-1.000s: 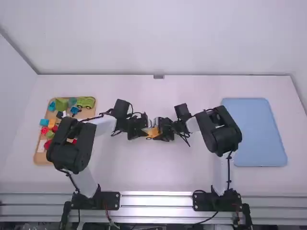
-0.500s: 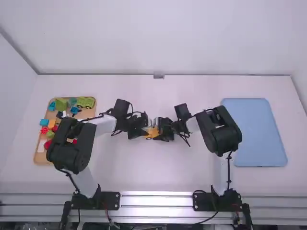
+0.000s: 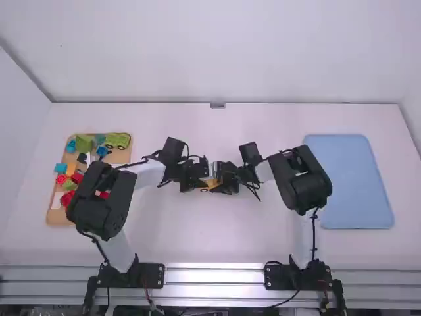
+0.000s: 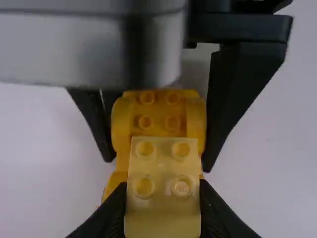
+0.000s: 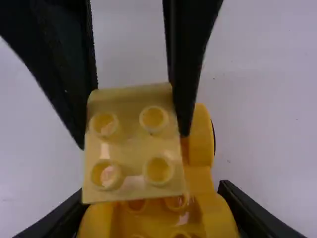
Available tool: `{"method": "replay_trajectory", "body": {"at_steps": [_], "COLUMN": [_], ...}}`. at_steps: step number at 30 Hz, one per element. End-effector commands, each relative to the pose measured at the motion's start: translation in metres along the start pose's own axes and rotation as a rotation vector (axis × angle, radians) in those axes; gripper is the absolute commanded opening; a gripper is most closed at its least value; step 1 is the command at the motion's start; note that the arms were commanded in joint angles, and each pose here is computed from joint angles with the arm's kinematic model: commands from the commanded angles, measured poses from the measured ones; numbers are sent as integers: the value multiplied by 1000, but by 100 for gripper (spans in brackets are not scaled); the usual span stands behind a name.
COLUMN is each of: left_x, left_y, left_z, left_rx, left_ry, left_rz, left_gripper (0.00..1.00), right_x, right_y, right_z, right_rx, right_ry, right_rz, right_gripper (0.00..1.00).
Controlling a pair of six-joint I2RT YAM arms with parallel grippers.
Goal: Assemble lego blocks to make yellow taxi
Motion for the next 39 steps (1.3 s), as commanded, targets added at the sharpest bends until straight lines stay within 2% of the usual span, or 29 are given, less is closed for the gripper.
{"method": "replay_trajectory", "body": {"at_steps": [1, 34, 35, 37, 38, 39], "left_x": [2, 2, 2, 2, 2, 2], "left_y": [2, -8, -8, -8, -7, -7], "left_z": [12, 28, 28, 28, 28, 28], "left_rx": [53, 87, 86, 84, 84, 85], "left_ry": [31, 29, 28, 27, 27, 28], "left_rz": [-17, -10, -11, -13, -13, -14], "left_gripper": [2, 2, 4, 17, 20, 37], "right_x": [-4, -4, -4, -4, -4, -4], "right_y": [11, 11, 11, 11, 11, 11], "right_z": [18, 18, 18, 18, 18, 18], "right_rx": [-63, -60, -60, -61, -60, -60], "right_ry": [61, 59, 59, 59, 59, 59], "right_rz": [-11, -10, -10, -10, -10, -10], "right_gripper": [50, 51, 52, 52, 52, 53]}}
Point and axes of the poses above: each hand's point on the last joint's axis, 136 mm out from that joint toward the fingers, its own x axis back along the fingers, its own y axis along the line the jaws close on, z = x × y, the point moved 3 cm from there along x, back along the fingers, and after that the axes turned 3 degrees about x, right-handed, at the moved point
